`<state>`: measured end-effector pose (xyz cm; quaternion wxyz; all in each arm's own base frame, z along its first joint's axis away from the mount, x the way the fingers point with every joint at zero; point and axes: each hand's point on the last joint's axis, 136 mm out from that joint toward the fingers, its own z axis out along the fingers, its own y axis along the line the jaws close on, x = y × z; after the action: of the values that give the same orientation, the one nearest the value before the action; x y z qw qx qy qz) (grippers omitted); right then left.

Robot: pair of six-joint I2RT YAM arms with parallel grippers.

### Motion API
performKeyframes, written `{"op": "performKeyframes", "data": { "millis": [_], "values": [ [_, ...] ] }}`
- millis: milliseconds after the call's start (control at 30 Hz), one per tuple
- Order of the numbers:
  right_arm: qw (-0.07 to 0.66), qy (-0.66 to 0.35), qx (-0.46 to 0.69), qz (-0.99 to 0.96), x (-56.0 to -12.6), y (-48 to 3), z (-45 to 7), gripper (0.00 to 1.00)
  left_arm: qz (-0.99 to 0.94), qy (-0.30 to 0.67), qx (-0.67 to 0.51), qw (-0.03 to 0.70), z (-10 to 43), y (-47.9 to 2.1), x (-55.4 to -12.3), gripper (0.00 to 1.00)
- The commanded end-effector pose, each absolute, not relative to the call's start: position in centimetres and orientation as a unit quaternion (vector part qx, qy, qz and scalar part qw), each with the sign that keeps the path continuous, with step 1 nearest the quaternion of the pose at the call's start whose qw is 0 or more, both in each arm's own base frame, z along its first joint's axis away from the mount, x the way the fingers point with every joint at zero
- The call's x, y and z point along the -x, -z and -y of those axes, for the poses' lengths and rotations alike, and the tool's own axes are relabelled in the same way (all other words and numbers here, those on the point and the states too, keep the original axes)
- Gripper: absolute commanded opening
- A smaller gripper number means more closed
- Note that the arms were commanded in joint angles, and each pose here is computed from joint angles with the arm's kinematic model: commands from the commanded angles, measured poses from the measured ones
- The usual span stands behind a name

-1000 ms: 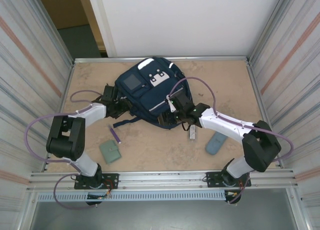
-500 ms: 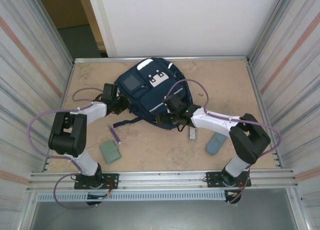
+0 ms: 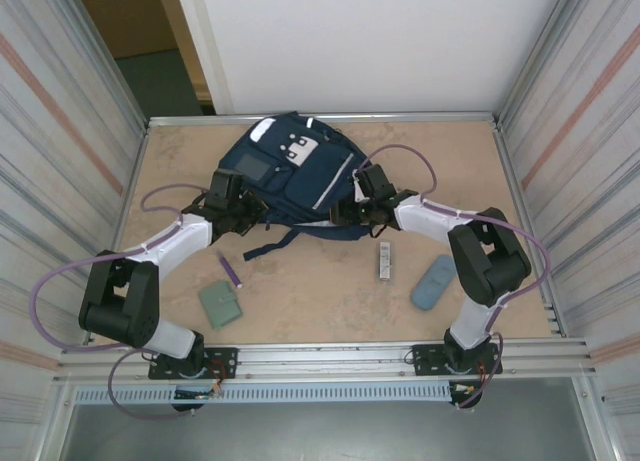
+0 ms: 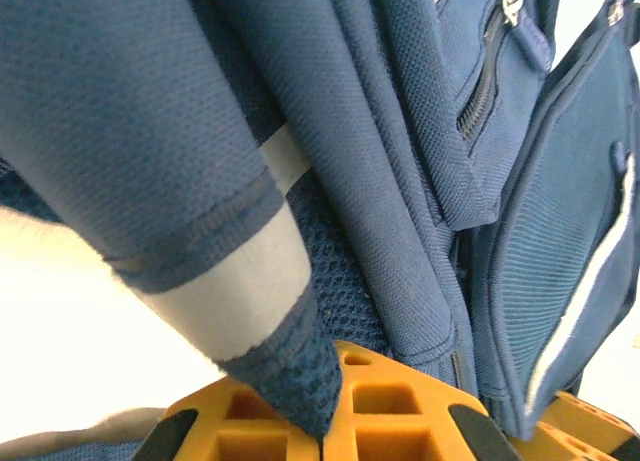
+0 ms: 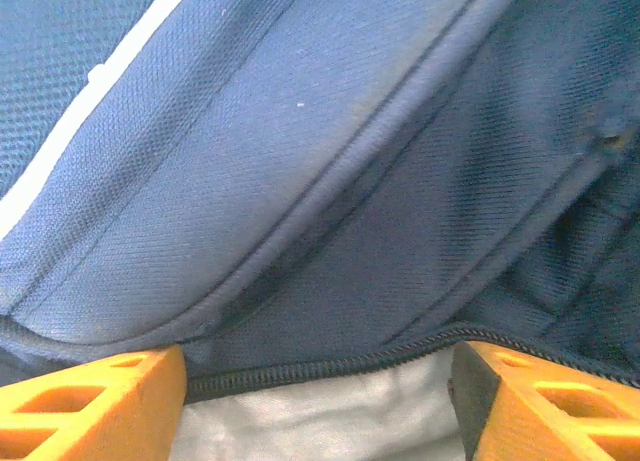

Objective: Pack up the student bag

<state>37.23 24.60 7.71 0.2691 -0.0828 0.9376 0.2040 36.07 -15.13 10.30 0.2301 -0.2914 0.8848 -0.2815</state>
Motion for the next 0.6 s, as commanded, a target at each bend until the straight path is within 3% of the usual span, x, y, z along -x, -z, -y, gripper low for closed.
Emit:
{"op": "performKeyframes", "data": {
  "millis": [0,167,300,567],
  "values": [
    [0.399,-0.195,0.145,-0.884,-38.3,-14.5,-25.0,0.7,-0.876,0.316,0.315,0.184,16.9,-11.3,-33.9,0.0],
    [0.501,-0.169,0.291,-0.797,-31.6,-18.6,-29.0,0.71,-0.87,0.327,0.332,0.161,18.6,-12.1,-33.1,0.0],
    [0.502,-0.204,0.358,-0.76,-26.9,-18.2,-32.9,0.71,-0.861,0.34,0.353,0.137,19.1,-12.3,-32.7,0.0],
    [0.53,-0.237,0.41,-0.704,-24.7,-14.4,-38.1,0.73,-0.851,0.367,0.356,0.121,20.5,-13.9,-32.2,0.0]
  ]
}}
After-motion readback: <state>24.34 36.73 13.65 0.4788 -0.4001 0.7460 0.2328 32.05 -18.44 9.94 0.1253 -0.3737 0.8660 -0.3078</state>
